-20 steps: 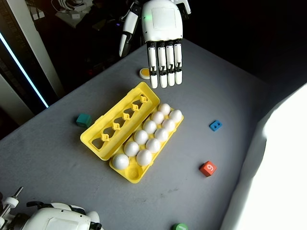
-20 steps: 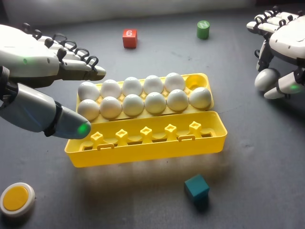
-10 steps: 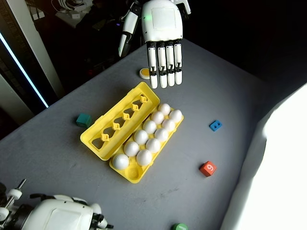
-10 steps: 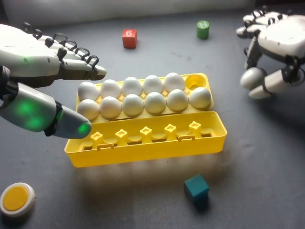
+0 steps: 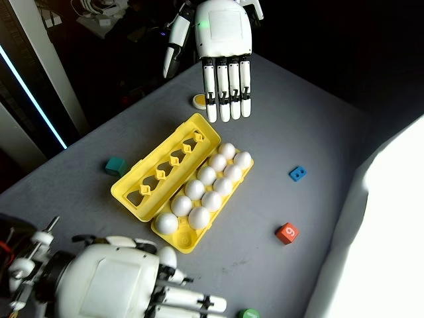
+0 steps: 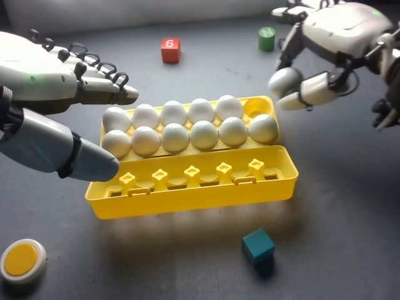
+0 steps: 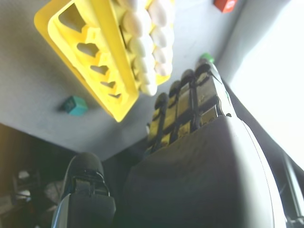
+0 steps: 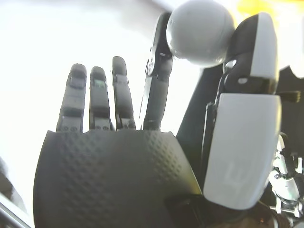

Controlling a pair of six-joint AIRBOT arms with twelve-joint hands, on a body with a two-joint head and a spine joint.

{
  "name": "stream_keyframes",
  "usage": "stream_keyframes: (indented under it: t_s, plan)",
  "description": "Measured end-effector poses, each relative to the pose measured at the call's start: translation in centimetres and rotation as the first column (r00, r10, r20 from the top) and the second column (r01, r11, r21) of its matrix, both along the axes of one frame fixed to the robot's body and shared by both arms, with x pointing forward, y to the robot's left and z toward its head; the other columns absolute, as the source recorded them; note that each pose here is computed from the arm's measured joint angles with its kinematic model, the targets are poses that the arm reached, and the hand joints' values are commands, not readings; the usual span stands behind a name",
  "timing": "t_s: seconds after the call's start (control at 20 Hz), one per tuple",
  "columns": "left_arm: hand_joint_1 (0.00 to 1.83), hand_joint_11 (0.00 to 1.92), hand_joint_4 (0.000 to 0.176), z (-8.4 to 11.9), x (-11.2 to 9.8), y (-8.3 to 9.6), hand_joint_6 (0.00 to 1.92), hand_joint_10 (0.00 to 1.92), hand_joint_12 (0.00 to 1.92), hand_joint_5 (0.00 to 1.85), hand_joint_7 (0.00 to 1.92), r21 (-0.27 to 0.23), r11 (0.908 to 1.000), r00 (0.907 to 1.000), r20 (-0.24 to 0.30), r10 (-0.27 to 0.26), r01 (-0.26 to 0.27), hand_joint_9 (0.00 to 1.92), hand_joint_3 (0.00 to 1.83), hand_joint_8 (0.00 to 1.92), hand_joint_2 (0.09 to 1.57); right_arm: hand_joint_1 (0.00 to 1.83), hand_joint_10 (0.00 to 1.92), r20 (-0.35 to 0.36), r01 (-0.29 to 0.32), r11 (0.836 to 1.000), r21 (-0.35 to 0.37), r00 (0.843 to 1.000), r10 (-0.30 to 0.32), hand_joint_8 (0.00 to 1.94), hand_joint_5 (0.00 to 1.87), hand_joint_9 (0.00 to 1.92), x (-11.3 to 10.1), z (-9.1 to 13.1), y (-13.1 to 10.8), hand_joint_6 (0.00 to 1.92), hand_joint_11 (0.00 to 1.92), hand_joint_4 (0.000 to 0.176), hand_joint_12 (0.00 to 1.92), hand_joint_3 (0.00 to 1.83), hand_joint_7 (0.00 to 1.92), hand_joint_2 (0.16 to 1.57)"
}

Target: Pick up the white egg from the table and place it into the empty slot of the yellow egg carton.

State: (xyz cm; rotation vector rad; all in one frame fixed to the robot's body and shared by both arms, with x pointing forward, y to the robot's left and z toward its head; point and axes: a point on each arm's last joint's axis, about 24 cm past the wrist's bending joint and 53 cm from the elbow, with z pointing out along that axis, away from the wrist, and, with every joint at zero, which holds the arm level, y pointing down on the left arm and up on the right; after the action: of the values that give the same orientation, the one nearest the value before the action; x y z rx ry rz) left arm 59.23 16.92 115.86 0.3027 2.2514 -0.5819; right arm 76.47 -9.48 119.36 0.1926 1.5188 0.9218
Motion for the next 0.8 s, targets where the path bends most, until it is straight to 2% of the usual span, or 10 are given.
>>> stream_keyframes:
  t_s: [0.1,0.15,0.3,0.35,0.45,0.5,0.6,0.65,0.75,0.8]
  plan:
    - [0.0,0.0,0.0,0.0,0.0,0.0,0.0,0.0,0.0,0.0,0.0,0.0,1.0,1.0,0.0,0.0,0.0,0.0,0.0,0.0,1.17,1.13,0.01,-0.006,-0.013,0.999,0.052,1.0,0.014,0.0,1.26,0.03,-0.1,0.5,1.5,0.53,0.0,0.065,0.0,0.0,0.22,1.0]
    - [0.0,0.0,0.0,0.0,0.0,0.0,0.0,0.0,0.0,0.0,0.0,-0.001,1.0,1.0,0.0,0.0,0.0,0.0,0.0,0.0,1.17,1.12,0.0,-0.009,-0.011,0.997,0.072,1.0,0.011,0.0,1.25,0.03,0.0,0.7,1.7,0.54,0.0,0.087,0.0,0.0,0.21,1.0]
    - [0.0,0.0,0.0,0.0,0.0,0.0,0.0,0.0,0.0,0.0,0.0,0.0,1.0,1.0,0.0,0.0,0.0,0.0,0.0,0.0,1.16,1.12,0.0,-0.034,-0.006,0.995,0.102,0.999,0.009,0.0,1.25,0.03,0.0,0.3,2.2,0.54,0.0,0.092,0.0,0.0,0.22,1.0]
    - [0.0,0.0,0.0,0.0,0.0,0.0,0.0,0.0,0.0,0.0,0.0,0.0,1.0,1.0,0.0,0.0,0.0,0.0,0.0,0.0,1.16,1.12,0.01,-0.044,-0.006,0.994,0.11,0.999,0.011,0.01,1.25,0.04,0.0,0.1,2.4,0.54,0.0,0.092,0.0,0.0,0.23,1.0]
    - [0.0,0.0,0.0,0.0,0.0,0.0,0.0,0.0,0.0,0.0,0.0,-0.001,1.0,1.0,-0.001,0.0,0.0,0.0,0.0,0.0,1.17,1.13,0.0,-0.049,-0.007,0.994,0.112,0.999,0.012,0.0,1.26,0.03,0.0,0.0,2.5,0.53,0.0,0.072,0.0,0.0,0.21,1.0]
    - [0.0,0.0,0.0,0.0,0.0,0.0,0.0,0.0,0.0,0.0,0.0,0.0,1.0,1.0,0.0,0.0,0.0,0.0,0.0,0.0,1.17,1.12,0.0,-0.05,-0.013,0.994,0.113,0.999,0.019,0.0,1.24,0.01,-0.1,-0.1,2.9,0.56,0.0,0.101,0.0,0.0,0.2,1.0]
    - [0.0,0.0,0.0,0.0,0.0,0.0,0.0,0.0,0.0,0.0,0.0,-0.001,1.0,1.0,0.0,0.0,0.0,0.0,0.0,0.0,1.16,1.12,0.01,-0.055,-0.022,0.993,0.116,0.998,0.028,0.01,1.24,0.02,-0.3,-0.3,3.5,0.56,0.0,0.101,0.0,0.0,0.21,1.0]
    - [0.0,0.0,0.0,0.0,0.0,0.0,0.0,0.0,0.0,0.0,0.0,0.0,1.0,1.0,0.0,0.0,0.0,0.0,0.0,0.0,1.17,1.13,0.0,-0.059,-0.027,0.993,0.117,0.998,0.034,0.0,1.24,0.01,-0.3,-0.4,3.8,0.56,0.0,0.066,0.0,0.0,0.21,1.0]
    - [0.0,0.0,0.0,0.0,0.0,0.0,0.0,0.0,0.0,0.0,0.0,-0.001,1.0,1.0,0.0,0.0,0.0,0.0,0.0,0.0,1.17,1.1,0.0,-0.068,-0.038,0.992,0.12,0.997,0.046,0.0,1.22,0.01,-0.6,-0.6,4.5,0.6,0.0,0.126,0.0,0.0,0.2,1.01]
    - [0.0,0.0,0.0,0.0,0.0,0.0,0.0,0.0,0.0,0.0,0.0,0.0,1.0,1.0,0.0,0.0,0.0,0.0,0.0,0.0,1.17,1.12,0.01,-0.076,-0.039,0.992,0.122,0.996,0.048,0.0,1.24,0.04,-0.6,-0.8,4.6,0.56,0.0,0.095,0.0,0.0,0.23,1.0]
